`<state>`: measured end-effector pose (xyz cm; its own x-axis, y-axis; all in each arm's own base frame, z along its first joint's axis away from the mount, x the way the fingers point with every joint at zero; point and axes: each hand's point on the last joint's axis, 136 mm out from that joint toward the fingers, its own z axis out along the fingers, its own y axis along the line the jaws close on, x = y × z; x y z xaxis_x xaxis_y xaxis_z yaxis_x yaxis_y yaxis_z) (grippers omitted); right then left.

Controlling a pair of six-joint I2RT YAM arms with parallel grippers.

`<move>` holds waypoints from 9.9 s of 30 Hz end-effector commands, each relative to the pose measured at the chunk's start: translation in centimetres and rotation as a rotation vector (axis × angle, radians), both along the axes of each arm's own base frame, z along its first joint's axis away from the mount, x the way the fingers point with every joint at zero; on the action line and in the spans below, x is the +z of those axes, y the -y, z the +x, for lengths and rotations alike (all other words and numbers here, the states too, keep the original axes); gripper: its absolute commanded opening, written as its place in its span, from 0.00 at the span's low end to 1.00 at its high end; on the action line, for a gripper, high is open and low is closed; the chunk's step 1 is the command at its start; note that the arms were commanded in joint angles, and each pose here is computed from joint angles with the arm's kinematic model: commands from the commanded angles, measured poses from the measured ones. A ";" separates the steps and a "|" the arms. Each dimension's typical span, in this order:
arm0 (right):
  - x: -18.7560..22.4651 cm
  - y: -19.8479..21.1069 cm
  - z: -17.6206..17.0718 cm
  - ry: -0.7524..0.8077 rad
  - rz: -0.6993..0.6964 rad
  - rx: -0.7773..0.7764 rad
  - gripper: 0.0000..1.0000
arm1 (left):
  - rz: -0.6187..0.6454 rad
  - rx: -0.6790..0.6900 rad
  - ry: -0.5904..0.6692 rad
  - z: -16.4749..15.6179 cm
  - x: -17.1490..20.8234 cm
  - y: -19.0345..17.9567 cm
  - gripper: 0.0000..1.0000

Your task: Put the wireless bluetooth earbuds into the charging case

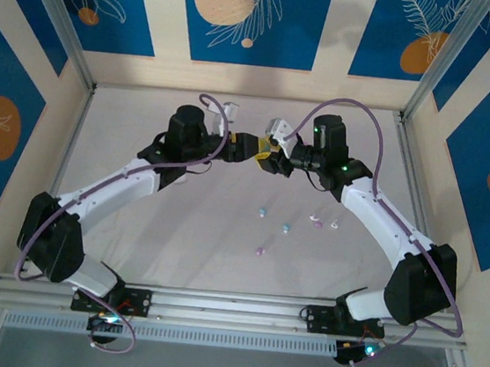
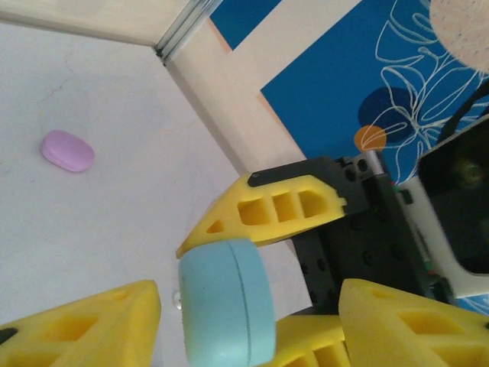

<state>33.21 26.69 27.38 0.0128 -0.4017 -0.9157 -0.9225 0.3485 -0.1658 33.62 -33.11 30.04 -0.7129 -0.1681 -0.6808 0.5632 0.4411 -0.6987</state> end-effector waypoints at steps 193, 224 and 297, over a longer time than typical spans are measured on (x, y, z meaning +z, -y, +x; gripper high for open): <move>10.9 0.7 -6.4 -0.213 0.357 0.523 0.34 | -0.079 -0.310 0.787 -8.3 9.2 0.5 0.50; 10.1 0.5 -6.4 -0.213 0.341 0.511 0.34 | -0.101 -0.303 0.777 -8.2 9.7 0.5 0.42; -6.9 14.5 0.2 -1.195 0.315 -0.864 0.71 | -0.045 -0.005 0.860 -7.2 7.0 -3.4 0.25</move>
<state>36.00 12.01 24.22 -0.8671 0.3443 -0.3600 -0.0624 0.6418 0.7643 27.01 -30.03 36.11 0.0140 -0.1812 -0.9833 0.9097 0.4105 -0.0627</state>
